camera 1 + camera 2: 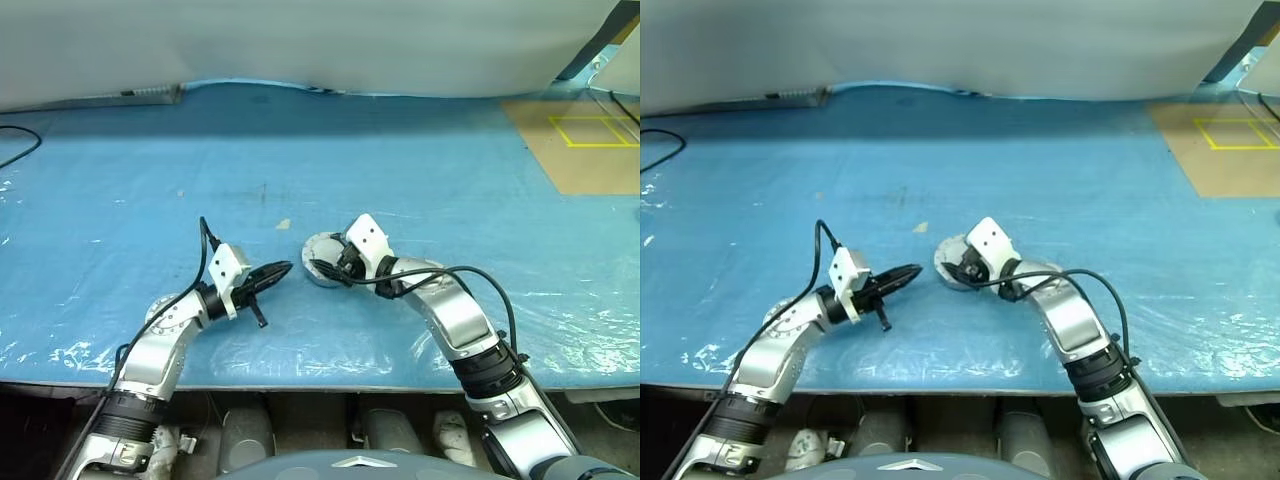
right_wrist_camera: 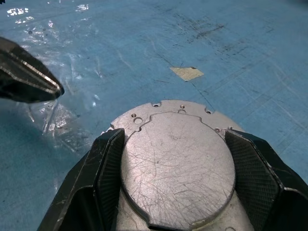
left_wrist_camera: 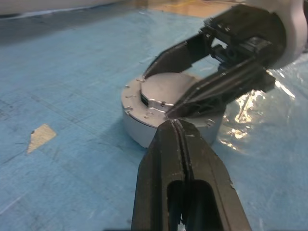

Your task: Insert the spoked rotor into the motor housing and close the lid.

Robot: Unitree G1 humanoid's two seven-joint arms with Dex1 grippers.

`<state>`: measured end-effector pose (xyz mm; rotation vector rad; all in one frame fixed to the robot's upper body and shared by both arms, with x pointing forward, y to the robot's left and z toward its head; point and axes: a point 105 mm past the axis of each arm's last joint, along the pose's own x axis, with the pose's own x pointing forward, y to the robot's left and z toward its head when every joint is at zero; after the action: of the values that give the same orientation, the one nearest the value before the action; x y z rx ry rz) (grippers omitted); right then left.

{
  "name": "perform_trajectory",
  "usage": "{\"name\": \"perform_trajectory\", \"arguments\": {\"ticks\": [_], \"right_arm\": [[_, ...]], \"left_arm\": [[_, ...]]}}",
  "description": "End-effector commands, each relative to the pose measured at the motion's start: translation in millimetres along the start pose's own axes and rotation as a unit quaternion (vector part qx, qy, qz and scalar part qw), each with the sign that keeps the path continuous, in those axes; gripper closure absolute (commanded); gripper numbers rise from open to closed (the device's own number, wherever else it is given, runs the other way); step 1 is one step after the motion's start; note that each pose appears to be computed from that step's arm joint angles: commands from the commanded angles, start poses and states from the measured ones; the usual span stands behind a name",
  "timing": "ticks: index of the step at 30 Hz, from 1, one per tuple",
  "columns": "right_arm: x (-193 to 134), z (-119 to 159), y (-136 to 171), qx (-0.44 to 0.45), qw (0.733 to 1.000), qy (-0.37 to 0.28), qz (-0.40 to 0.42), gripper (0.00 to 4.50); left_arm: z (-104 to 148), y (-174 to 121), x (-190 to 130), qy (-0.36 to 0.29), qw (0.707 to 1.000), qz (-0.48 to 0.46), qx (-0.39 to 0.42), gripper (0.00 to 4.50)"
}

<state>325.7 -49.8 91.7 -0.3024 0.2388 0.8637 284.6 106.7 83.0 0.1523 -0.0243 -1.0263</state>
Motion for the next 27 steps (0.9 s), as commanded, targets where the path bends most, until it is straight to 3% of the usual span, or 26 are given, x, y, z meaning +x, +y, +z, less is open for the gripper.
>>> {"name": "perform_trajectory", "arguments": {"ticks": [1,8,12,15,18,22,27], "right_arm": [[0.6,-20.8,4.7,0.031,0.998,0.056,0.006,1.52],[-1.4,-28.5,8.0,0.009,0.997,0.078,0.017,1.52],[-2.3,-33.5,6.7,0.017,0.996,0.081,0.016,1.52],[-1.8,-36.3,6.5,0.023,0.996,0.081,0.016,1.52],[-1.0,-39.1,6.8,0.024,0.996,0.083,0.015,1.52],[-0.4,-41.0,7.3,0.025,0.996,0.084,0.014,1.52],[-0.3,-42.4,8.1,0.026,0.996,0.085,0.013,1.52]], "left_arm": [[7.1,-9.3,5.7,0.001,0.999,-0.034,0.028,4.50],[6.7,0.2,20.5,-0.011,1.000,-0.014,0.005,4.50],[11.9,25.8,23.0,-0.032,0.998,0.055,-0.023,4.50],[-2.0,43.0,16.2,0.024,0.986,0.114,-0.120,4.50],[-6.4,36.5,10.4,0.066,0.966,0.100,-0.231,4.50],[13.6,34.5,16.7,0.018,0.939,0.071,-0.337,4.50],[15.5,40.8,25.5,-0.005,0.923,0.060,-0.381,4.50]]}}
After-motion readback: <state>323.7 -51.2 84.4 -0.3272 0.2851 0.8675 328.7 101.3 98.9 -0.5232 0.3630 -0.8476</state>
